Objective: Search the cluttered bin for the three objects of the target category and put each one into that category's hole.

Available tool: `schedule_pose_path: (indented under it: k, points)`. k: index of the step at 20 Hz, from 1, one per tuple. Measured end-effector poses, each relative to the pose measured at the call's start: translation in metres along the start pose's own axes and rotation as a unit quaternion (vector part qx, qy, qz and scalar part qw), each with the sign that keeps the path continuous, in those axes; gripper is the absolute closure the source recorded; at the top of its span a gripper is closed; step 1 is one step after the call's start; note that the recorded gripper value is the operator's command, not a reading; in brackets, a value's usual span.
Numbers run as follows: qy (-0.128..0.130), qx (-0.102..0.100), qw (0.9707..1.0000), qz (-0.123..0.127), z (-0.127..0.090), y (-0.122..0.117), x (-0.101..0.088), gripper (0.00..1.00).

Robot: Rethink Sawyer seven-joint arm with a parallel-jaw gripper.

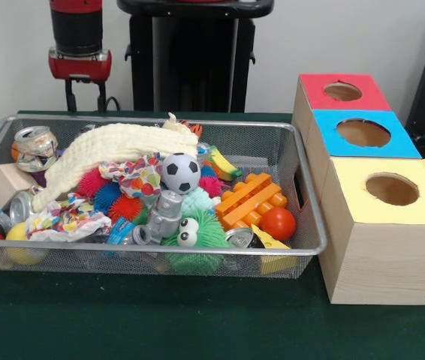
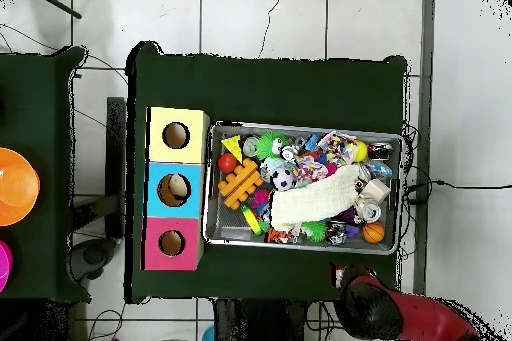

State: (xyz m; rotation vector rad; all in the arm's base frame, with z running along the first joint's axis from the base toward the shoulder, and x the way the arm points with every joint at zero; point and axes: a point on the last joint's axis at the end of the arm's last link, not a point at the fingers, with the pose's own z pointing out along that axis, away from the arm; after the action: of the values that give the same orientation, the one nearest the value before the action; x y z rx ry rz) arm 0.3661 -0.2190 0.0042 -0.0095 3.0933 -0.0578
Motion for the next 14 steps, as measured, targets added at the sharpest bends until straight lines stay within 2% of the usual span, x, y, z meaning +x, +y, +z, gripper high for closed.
schedule_pose_path:
  k: [6,14]
  points:
    - [0.002,0.001,1.0000,0.007,0.008,-0.009,-0.022,0.00]
    - [0.032,-0.006,0.9994,0.006,0.014,-0.011,-0.028,0.00]
